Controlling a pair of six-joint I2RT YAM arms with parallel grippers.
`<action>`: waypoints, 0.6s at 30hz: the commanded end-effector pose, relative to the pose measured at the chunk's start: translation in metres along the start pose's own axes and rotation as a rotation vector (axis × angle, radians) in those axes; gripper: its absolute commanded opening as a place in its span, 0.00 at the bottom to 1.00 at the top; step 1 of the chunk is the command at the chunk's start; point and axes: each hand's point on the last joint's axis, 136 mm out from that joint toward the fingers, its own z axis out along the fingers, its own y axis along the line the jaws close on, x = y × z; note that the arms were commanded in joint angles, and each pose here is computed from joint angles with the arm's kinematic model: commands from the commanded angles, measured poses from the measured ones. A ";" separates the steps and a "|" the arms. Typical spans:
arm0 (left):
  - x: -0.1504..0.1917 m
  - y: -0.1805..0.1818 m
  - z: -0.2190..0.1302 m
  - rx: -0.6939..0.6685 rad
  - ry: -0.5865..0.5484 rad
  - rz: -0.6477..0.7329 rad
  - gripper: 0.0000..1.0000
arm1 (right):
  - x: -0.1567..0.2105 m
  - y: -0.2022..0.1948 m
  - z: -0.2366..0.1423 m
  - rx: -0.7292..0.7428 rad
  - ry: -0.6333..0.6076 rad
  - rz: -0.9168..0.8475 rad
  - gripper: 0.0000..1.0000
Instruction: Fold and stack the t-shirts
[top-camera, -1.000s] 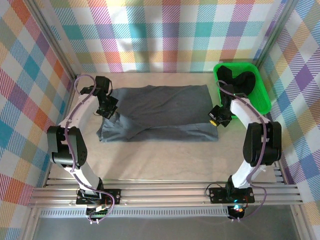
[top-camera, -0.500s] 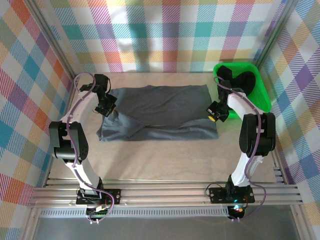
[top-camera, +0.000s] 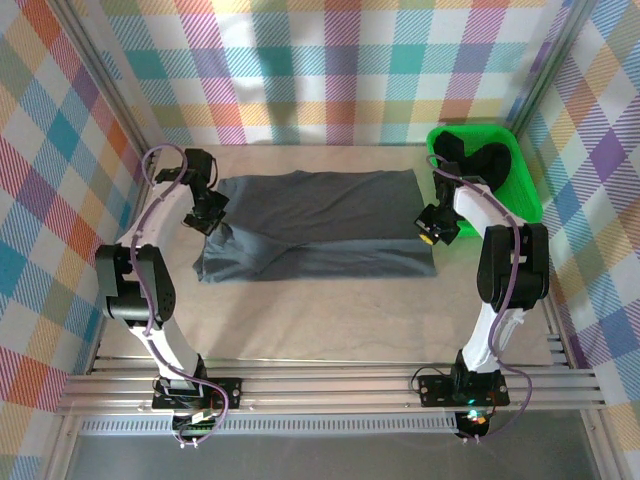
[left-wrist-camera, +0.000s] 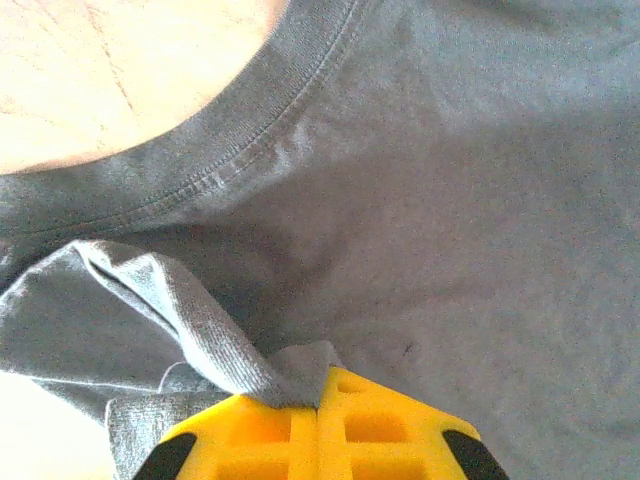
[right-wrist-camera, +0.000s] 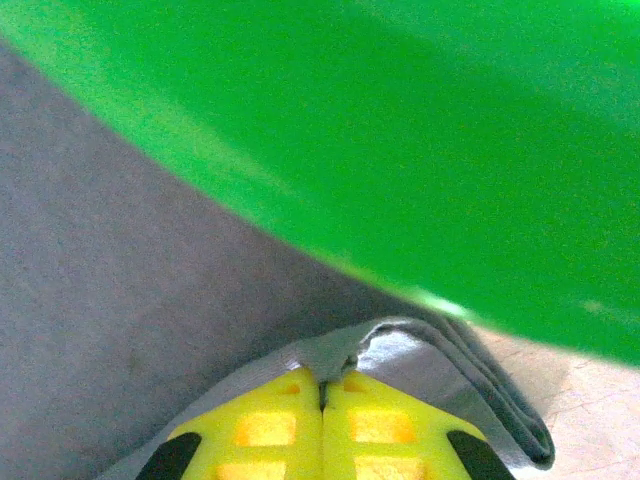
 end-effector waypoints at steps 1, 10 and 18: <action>-0.013 0.006 -0.015 0.010 -0.046 -0.025 0.00 | -0.002 -0.008 -0.006 0.026 -0.015 0.002 0.00; -0.012 -0.022 0.022 0.044 0.059 0.060 0.03 | -0.008 0.012 0.004 -0.034 0.014 -0.034 0.04; -0.027 -0.011 0.005 -0.005 -0.004 0.157 0.57 | -0.011 0.013 -0.026 -0.053 -0.025 -0.090 0.45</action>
